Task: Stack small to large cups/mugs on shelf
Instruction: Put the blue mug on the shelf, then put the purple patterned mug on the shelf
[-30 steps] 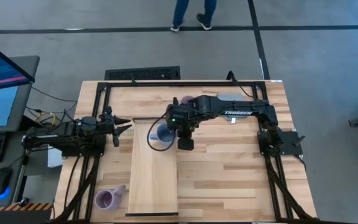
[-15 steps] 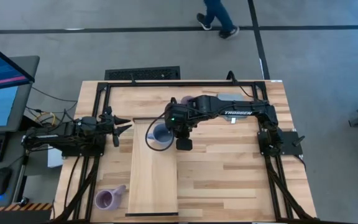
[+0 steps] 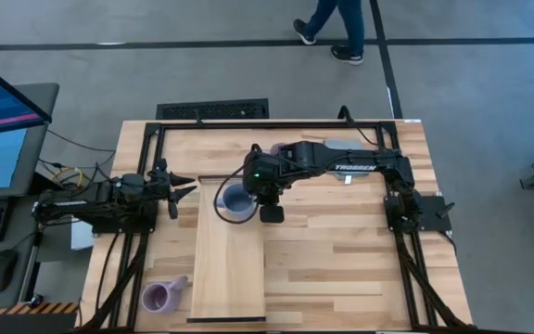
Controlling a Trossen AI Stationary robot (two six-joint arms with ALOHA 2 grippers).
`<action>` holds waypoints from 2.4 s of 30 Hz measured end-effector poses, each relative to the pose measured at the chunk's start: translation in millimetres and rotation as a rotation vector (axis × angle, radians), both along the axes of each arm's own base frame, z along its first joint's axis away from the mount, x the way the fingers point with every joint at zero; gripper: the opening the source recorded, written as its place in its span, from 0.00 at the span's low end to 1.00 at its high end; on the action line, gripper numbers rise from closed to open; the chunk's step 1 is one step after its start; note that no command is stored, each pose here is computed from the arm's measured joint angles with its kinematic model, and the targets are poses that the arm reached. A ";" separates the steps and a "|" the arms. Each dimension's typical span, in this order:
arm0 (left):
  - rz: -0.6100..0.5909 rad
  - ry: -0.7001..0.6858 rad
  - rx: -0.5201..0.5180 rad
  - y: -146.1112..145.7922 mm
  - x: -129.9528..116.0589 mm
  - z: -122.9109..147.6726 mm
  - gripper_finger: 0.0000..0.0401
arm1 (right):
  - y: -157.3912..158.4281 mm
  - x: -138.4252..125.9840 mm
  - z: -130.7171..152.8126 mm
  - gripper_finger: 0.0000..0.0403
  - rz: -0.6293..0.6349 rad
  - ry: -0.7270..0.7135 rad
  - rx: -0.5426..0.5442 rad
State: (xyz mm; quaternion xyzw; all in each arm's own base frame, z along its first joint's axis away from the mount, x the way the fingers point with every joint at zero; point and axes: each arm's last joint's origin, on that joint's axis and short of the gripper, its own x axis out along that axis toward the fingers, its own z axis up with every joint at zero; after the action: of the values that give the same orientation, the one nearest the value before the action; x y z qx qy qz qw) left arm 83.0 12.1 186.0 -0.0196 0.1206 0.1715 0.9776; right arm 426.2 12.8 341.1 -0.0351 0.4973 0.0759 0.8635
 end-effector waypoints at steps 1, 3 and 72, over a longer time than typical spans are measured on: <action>0.000 0.000 0.000 0.0 0.0 0.0 0.25 | -0.2 0.2 0.1 0.25 0.000 -0.003 0.000; 0.000 0.000 0.000 0.0 0.0 0.0 0.25 | -0.7 1.5 0.9 0.25 0.000 -0.018 -0.001; 0.005 -0.006 0.036 0.4 0.3 1.7 0.25 | -66.6 -72.0 68.3 0.25 -0.104 -0.047 -0.133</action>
State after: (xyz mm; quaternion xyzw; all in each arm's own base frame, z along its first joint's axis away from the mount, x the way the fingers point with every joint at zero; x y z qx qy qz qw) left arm 83.3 12.5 187.7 -0.0030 0.1143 0.1762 0.9777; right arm 354.2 -53.8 409.3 -0.0683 0.4819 -0.0031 0.8735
